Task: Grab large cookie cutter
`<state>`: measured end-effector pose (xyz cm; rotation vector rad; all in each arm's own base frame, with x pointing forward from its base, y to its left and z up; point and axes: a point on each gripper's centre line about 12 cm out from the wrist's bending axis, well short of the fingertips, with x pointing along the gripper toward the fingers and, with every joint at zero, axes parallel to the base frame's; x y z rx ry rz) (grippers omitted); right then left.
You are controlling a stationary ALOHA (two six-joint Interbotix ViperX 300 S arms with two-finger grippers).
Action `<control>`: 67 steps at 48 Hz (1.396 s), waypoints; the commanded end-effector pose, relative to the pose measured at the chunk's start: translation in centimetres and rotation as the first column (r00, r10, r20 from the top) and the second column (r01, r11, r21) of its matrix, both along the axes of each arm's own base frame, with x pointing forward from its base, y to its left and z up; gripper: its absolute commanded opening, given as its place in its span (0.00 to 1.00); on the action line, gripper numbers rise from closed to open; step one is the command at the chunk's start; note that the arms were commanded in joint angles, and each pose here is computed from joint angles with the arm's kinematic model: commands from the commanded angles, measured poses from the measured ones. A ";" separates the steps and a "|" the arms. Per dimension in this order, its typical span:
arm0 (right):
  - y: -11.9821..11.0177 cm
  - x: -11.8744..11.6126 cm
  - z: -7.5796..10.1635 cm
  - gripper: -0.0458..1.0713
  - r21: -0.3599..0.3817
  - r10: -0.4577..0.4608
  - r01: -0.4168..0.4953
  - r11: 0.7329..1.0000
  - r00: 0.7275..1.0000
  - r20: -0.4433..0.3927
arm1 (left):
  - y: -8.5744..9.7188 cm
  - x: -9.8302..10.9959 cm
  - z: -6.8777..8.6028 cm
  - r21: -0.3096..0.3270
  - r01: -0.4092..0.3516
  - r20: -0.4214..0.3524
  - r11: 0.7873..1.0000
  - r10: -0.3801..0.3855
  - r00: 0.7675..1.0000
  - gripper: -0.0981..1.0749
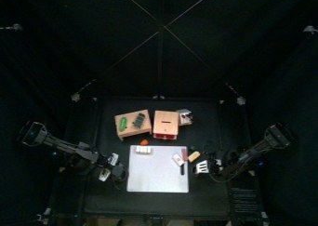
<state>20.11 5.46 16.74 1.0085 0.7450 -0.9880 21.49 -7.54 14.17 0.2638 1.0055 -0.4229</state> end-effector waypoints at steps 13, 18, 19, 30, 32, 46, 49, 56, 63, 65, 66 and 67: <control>-0.1 0.2 0.5 0.67 0.008 -0.005 0.005 1.000 1.000 0.020 | -0.2 1.4 0.4 -0.002 -0.002 0.075 1.000 0.002 0.997 0.62; -0.1 0.1 0.4 0.68 0.005 -0.005 0.005 1.000 1.000 0.016 | -0.4 2.1 1.4 -0.015 -0.004 0.122 1.000 0.006 0.993 0.62; -0.1 0.2 0.4 0.68 0.006 -0.005 0.005 1.000 1.000 0.017 | -0.4 2.2 1.7 -0.017 -0.004 0.134 1.000 0.006 0.991 0.62; -0.2 0.2 0.4 0.67 0.001 -0.004 0.004 1.000 1.000 0.016 | -0.5 3.0 5.0 -0.050 0.001 0.303 0.999 0.014 0.953 0.62; -0.1 0.2 0.4 0.67 0.002 -0.002 0.002 1.000 1.000 0.017 | -0.5 3.0 5.5 -0.053 0.003 0.323 0.999 0.014 0.946 0.62; -0.2 0.2 0.3 0.67 -0.001 -0.007 0.007 1.000 1.000 0.012 | 0.0 3.3 7.4 -0.014 0.027 0.447 1.000 -0.018 0.894 0.61; -0.2 0.2 0.3 0.67 0.000 -0.006 0.006 1.000 1.000 0.013 | 0.4 3.6 7.6 -0.010 0.013 0.459 1.000 -0.007 0.888 0.61; -0.2 0.3 0.4 0.67 0.001 -0.010 0.010 1.000 1.000 0.016 | 1.4 4.3 8.4 -0.026 -0.034 0.509 0.999 0.043 0.860 0.61; -0.3 1.3 1.6 0.67 -0.049 0.048 -0.044 0.998 0.996 0.081 | 2.4 5.4 8.7 -0.040 -0.081 0.560 0.996 0.089 0.823 0.61; -0.3 1.7 2.1 0.67 -0.081 0.080 -0.071 0.994 0.991 0.109 | 2.7 5.9 8.9 -0.045 -0.095 0.576 0.994 0.103 0.811 0.61; -0.4 2.2 2.6 0.67 -0.114 0.114 -0.099 0.989 0.984 0.134 | 2.9 6.4 9.2 -0.053 -0.105 0.591 0.993 0.116 0.798 0.61; -0.4 2.5 3.0 0.67 -0.140 0.145 -0.124 0.982 0.978 0.152 | 3.0 6.6 9.3 -0.058 -0.110 0.597 0.992 0.123 0.793 0.61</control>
